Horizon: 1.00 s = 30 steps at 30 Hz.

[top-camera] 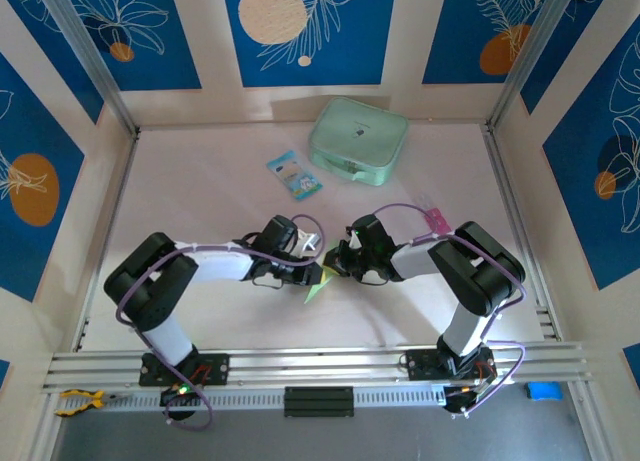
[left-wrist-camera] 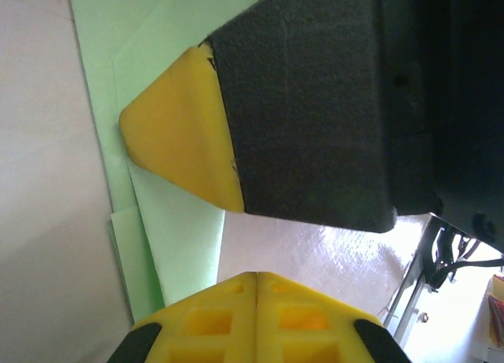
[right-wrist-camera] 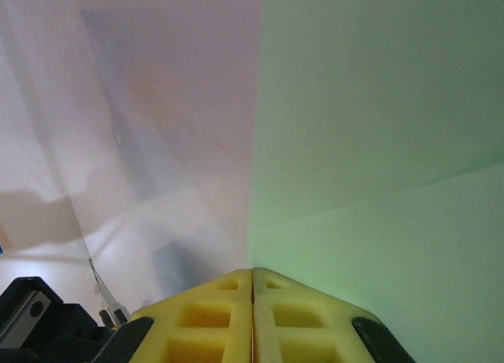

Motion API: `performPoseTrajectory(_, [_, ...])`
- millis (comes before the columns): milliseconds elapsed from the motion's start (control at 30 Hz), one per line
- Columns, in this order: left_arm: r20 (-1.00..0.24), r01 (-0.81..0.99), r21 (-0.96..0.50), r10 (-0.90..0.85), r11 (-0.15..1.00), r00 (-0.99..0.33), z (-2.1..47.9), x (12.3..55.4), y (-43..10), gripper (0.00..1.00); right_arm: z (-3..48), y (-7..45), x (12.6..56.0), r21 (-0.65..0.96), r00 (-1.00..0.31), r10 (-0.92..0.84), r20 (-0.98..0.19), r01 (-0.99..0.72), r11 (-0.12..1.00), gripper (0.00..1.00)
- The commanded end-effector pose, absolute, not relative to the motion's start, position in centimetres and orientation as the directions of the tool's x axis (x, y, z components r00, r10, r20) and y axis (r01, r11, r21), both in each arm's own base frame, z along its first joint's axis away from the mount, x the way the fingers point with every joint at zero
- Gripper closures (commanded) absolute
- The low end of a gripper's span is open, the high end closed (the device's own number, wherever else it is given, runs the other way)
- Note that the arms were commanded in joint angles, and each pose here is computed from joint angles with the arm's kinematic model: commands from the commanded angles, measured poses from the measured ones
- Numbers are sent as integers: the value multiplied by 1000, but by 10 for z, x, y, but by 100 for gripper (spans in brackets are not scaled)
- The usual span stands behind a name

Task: Fold a paper plane with a square sheet of paper (pick it up from the middle)

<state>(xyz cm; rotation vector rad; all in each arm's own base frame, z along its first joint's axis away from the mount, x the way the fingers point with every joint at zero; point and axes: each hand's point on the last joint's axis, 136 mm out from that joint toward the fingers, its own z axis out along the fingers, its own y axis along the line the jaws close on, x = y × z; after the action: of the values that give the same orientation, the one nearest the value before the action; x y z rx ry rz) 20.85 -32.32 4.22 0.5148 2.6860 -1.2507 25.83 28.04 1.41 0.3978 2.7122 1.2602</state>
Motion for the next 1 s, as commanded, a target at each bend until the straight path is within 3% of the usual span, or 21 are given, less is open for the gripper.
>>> performPoseTrajectory(0, [-273, 381, -736, 270, 560, -923, 47, 211, -334, 100, -36, 239, 230, 593, -928, 361, 90, 341, 730, 90])
performPoseTrajectory(233, [-230, 348, -680, 263, 645, -937, 21, 217, -326, 100, -36, 240, 230, 595, -929, 359, 91, 340, 728, 90])
performPoseTrajectory(467, [-94, 271, -580, 268, 768, -959, -16, 199, -293, 100, -23, 246, 241, 633, -936, 343, 74, 310, 709, 89])
performPoseTrajectory(700, [-39, 269, -545, 296, 794, -954, -29, 178, -273, 100, 28, 243, 272, 682, -944, 328, -21, 227, 695, 86])
performPoseTrajectory(967, [-39, 272, -572, 306, 774, -951, -26, 178, -278, 100, 46, 246, 259, 733, -962, 263, -79, 122, 669, 86])
